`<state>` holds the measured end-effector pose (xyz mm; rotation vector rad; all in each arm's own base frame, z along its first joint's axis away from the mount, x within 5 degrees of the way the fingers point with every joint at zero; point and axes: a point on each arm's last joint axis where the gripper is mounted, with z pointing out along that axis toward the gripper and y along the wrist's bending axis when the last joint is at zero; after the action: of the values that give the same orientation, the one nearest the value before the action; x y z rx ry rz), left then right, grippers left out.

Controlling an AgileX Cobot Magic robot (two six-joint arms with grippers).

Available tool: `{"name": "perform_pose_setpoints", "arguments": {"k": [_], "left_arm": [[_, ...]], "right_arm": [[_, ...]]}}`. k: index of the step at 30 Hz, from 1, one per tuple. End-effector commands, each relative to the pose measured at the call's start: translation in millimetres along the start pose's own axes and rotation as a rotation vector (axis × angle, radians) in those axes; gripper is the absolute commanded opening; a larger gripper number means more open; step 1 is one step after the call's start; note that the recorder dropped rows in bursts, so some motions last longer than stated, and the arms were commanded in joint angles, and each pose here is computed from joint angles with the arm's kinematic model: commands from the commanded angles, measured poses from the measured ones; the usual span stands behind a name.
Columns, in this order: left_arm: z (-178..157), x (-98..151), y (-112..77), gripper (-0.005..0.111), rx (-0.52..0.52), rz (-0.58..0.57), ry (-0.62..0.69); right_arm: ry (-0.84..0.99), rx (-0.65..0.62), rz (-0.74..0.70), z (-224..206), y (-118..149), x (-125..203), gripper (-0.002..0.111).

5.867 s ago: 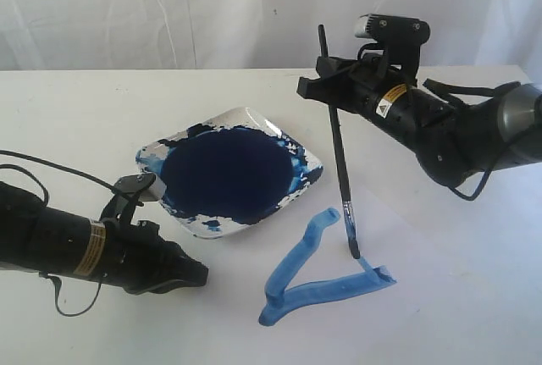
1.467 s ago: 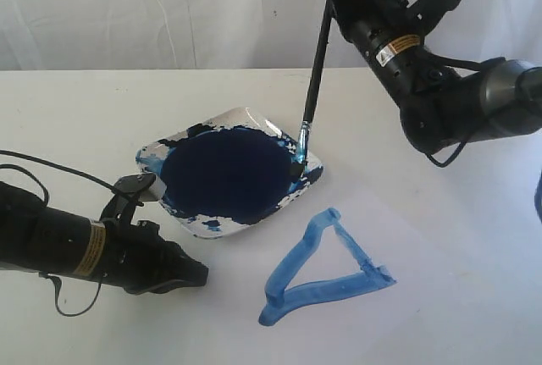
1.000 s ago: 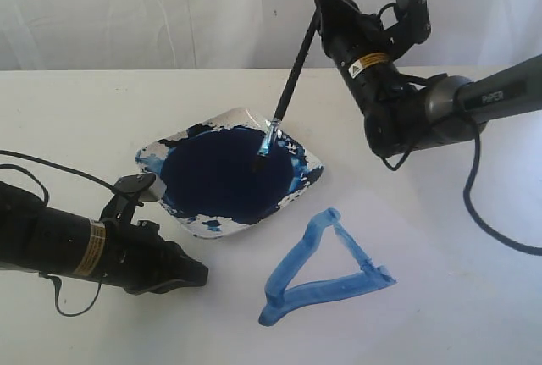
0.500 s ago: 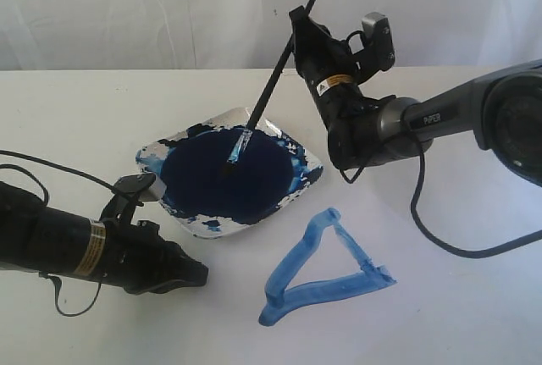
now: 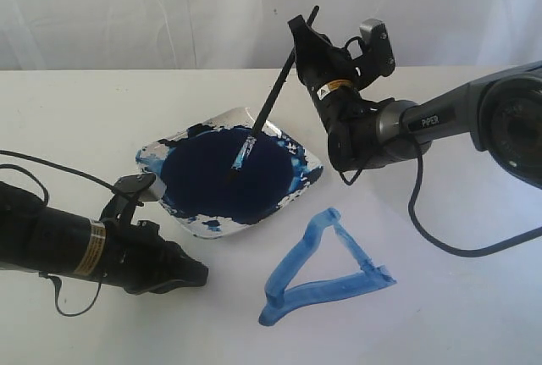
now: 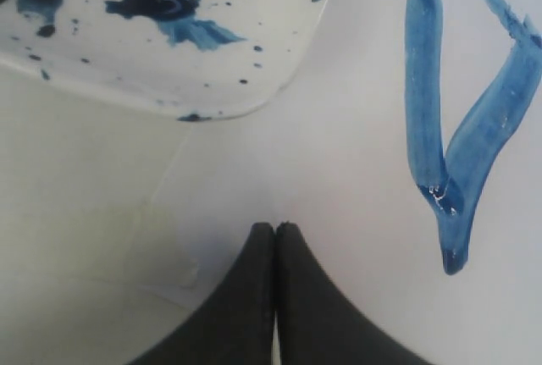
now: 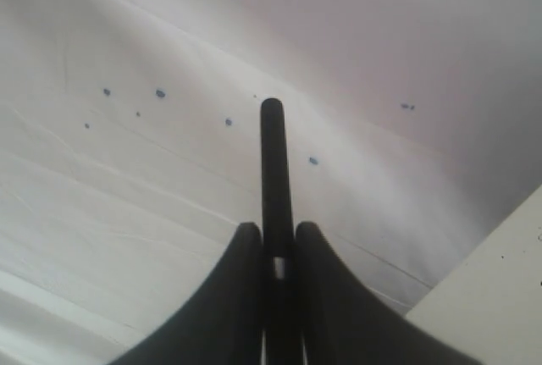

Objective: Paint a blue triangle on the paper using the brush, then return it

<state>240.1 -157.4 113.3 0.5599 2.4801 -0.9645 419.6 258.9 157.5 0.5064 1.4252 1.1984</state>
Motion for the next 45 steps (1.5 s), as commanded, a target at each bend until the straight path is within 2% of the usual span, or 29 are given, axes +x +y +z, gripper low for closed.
{"name": "perform_pose_setpoints", "arguments": {"k": [1, 10, 14, 24, 30, 37, 41, 45], "left_arm": [[0, 0, -0.5, 0.000, -0.003, 0.007, 0.002], [0, 0, -0.5, 0.000, -0.003, 0.007, 0.002], [0, 0, -0.5, 0.000, -0.003, 0.007, 0.002], [0, 0, -0.5, 0.000, -0.003, 0.007, 0.002], [0, 0, -0.5, 0.000, -0.003, 0.007, 0.002], [0, 0, 0.5, 0.000, -0.014, 0.007, 0.003], [0, 1, 5.0, 0.000, -0.063, 0.011, 0.012], [0, 1, 5.1, 0.000, -0.065, 0.013, 0.014]], "right_arm": [[0.001, 0.005, -0.013, 1, 0, 0, 0.000], [0.021, 0.034, -0.049, 1, -3, 2, 0.000], [-0.018, 0.069, -0.015, 0, -4, 1, 0.000], [-0.073, 0.130, -0.054, -6, 0, 11, 0.000], [-0.166, 0.261, -0.068, -15, -4, 17, 0.000], [-0.219, 0.355, -0.083, -21, -7, 19, 0.000], [-0.275, 0.471, -0.151, -29, -11, 19, 0.000], [-0.263, 0.490, -0.195, -31, -11, 22, 0.000]]}}
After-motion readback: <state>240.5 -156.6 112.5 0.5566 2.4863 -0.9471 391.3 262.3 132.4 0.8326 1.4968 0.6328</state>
